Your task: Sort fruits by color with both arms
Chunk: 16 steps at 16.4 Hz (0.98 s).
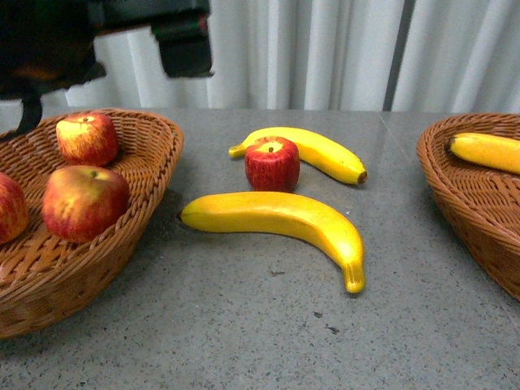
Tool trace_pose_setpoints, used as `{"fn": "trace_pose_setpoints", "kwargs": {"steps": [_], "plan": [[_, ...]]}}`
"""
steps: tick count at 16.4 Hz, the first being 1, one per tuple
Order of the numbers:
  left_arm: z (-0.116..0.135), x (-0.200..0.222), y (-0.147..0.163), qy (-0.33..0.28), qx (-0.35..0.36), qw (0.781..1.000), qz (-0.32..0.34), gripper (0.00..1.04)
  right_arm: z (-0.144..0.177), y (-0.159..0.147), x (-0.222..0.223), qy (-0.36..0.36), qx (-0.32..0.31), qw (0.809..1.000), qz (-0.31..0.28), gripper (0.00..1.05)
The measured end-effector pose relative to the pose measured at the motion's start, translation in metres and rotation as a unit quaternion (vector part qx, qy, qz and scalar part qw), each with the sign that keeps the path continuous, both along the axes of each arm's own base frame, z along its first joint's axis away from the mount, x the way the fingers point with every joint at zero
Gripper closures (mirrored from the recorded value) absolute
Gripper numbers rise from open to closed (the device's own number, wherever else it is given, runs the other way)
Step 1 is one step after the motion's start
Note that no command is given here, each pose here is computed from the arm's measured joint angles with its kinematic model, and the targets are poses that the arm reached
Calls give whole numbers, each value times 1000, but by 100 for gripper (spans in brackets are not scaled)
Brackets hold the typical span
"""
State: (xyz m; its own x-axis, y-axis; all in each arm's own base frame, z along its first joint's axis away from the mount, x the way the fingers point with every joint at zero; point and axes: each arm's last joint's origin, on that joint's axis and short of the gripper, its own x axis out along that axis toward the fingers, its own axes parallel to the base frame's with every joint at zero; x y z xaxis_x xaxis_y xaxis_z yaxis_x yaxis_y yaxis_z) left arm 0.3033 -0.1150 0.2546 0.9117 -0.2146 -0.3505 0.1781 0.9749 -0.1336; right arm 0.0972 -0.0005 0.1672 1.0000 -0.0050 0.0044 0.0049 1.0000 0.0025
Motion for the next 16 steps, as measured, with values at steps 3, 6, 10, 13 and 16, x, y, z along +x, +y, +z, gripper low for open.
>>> {"fn": "trace_pose_setpoints", "kwargs": {"steps": [3,6,10,13,16], "plan": [[5,7,-7,-8,8,1000,-19,7,0,0,0,0,0,1000,0,7],[7,18,-14,-12,29,999,-41,7,0,0,0,0,0,1000,0,7],[-33,95,-74,29,132,975,-177,7,0,0,0,0,0,1000,0,7],[-77,118,-80,59,168,962,-208,7,0,0,0,0,0,1000,0,7],[-88,126,-79,66,163,959,-222,7,0,0,0,0,0,1000,0,7]]}}
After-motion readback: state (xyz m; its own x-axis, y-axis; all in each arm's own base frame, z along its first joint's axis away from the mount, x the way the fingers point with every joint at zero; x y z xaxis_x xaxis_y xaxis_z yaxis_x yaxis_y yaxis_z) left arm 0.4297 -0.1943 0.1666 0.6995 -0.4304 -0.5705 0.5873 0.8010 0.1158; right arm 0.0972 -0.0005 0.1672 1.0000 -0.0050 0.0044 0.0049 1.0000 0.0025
